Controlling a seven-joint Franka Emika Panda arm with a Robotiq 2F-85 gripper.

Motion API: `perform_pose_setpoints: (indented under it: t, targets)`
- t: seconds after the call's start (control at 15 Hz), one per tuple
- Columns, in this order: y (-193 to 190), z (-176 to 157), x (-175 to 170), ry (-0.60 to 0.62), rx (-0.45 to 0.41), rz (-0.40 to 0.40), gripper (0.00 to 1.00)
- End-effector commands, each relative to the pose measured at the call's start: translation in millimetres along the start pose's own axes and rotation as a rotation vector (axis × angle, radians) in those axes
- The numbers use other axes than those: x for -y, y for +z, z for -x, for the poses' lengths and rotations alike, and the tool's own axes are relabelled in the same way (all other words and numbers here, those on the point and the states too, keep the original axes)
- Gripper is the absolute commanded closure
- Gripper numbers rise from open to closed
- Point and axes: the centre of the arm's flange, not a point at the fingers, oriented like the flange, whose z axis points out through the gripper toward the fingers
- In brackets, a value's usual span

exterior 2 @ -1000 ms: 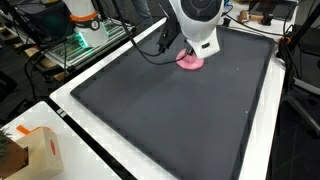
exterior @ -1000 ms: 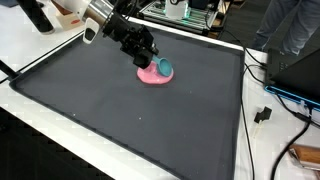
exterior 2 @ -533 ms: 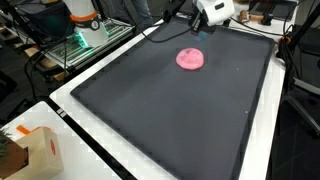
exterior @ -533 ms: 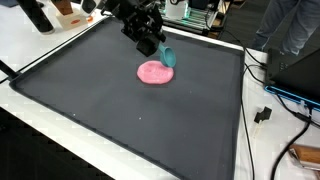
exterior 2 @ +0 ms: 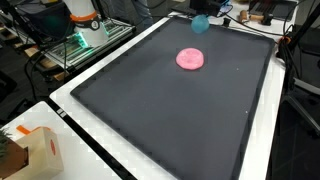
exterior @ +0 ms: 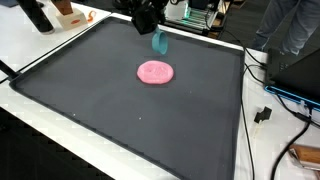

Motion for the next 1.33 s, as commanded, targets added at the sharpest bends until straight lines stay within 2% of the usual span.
perform_pose_setpoints:
  t: [0.0,0.27,0.47,1.07,1.13,1.2,1.27]
  targets:
    - [-8,22,19,0.025,-0.037,0.14,0.75]
    - [-12,29,34,0.029,-0.078,0.236,0.75]
    - [-12,32,41,0.035,-0.097,0.273,0.75]
    - [-9,41,48,0.054,-0.1,0.295,0.75]
    - [-11,26,46,0.043,-0.084,0.268,0.75]
    - [-10,26,46,0.043,-0.084,0.268,0.5]
    - [-10,26,45,0.043,-0.083,0.268,0.5]
